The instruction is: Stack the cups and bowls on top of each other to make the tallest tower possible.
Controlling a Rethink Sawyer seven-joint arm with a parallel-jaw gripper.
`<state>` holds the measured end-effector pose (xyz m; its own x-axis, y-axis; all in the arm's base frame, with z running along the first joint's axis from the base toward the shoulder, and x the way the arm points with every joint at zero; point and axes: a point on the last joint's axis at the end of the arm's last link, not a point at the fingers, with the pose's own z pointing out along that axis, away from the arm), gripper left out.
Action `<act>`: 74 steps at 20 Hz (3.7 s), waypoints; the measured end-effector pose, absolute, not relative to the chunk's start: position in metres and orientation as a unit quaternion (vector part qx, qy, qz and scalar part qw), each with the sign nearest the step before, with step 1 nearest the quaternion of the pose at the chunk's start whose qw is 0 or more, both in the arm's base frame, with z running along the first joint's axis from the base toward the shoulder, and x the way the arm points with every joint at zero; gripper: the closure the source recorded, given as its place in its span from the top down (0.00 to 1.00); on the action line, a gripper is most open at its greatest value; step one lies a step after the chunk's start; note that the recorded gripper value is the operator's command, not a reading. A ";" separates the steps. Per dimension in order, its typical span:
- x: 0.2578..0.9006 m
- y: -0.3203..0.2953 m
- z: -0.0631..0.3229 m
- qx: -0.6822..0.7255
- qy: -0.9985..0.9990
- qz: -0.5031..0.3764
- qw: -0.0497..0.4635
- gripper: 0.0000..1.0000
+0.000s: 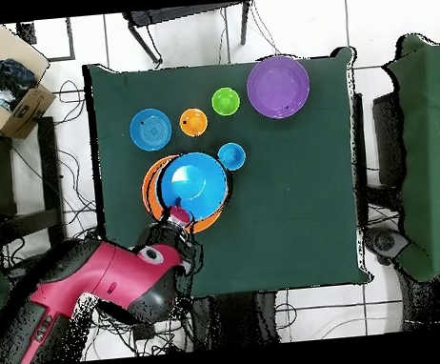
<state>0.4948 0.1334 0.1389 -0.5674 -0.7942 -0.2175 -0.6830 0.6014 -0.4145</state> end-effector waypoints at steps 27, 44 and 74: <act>0.498 0.142 0.123 -0.437 0.858 -0.170 0.212 0.00; 0.502 0.137 0.096 -0.450 0.854 -0.157 0.209 0.00; 0.497 0.126 0.089 -0.438 0.855 -0.186 0.207 0.00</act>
<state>0.4966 0.1260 0.0885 -0.5301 -0.8264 -0.1898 -0.6723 0.5461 -0.4998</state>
